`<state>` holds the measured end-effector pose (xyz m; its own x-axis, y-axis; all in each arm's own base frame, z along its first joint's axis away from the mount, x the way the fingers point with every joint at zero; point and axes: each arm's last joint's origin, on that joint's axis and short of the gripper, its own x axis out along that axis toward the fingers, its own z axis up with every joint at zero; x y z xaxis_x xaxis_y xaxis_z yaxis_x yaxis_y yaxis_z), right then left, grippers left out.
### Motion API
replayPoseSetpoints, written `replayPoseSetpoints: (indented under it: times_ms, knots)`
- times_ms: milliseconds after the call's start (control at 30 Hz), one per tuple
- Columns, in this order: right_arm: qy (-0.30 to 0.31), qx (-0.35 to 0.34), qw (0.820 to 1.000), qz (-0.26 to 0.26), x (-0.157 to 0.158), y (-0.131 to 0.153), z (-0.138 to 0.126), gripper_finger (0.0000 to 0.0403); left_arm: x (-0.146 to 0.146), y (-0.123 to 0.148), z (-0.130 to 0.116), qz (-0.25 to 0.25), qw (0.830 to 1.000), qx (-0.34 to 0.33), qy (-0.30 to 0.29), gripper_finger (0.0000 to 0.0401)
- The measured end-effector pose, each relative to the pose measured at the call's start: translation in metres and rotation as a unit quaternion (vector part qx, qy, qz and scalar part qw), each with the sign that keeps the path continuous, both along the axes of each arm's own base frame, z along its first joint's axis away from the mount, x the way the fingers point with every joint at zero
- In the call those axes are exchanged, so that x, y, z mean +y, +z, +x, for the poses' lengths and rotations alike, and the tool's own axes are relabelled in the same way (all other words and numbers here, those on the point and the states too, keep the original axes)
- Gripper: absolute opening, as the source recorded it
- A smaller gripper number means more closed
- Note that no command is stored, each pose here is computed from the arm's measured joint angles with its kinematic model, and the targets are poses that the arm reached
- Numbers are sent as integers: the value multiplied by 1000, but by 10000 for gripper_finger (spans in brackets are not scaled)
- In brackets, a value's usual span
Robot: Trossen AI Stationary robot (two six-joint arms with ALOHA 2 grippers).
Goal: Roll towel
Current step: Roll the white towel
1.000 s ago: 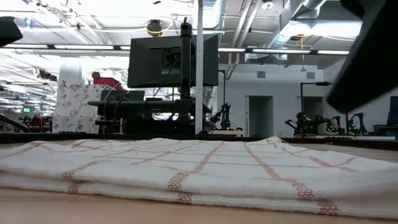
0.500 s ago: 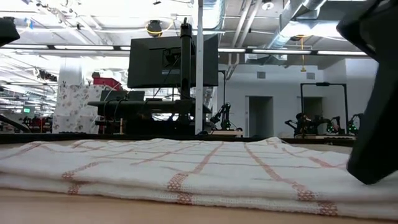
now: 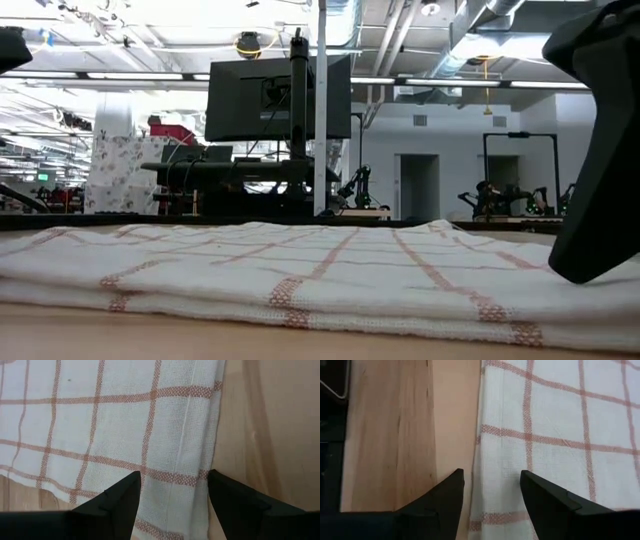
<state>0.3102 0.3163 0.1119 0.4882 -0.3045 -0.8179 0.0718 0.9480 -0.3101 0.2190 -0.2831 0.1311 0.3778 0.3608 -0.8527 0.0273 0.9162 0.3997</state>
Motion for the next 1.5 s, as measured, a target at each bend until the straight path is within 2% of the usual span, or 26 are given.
replayPoseSetpoints:
  times_ms: [167,567,733,867,1100,1233,1333,1500]
  knots:
    - [-7,16,1000,-13,-8,-2,2,176,0,0,0,3,1000,4,-7,214]
    - [1,14,1000,-7,-2,-3,-1,175,3,0,-2,11,1000,11,6,214]
    - [1,15,1000,-4,-3,-3,-1,174,3,0,-1,18,1000,15,-10,209]
    - [1,15,1000,1,-2,-3,-1,157,2,-2,2,18,999,15,-23,167]
    - [-27,28,998,53,-2,-4,2,78,1,-16,5,8,999,36,-16,17]
    - [-44,27,996,76,-1,-4,2,13,1,-11,5,-7,1000,26,8,4]
    - [-48,29,994,92,1,-3,2,8,1,-3,5,-37,999,21,26,2]
    - [-62,21,990,128,3,12,-1,3,1,10,4,-101,992,52,48,1]
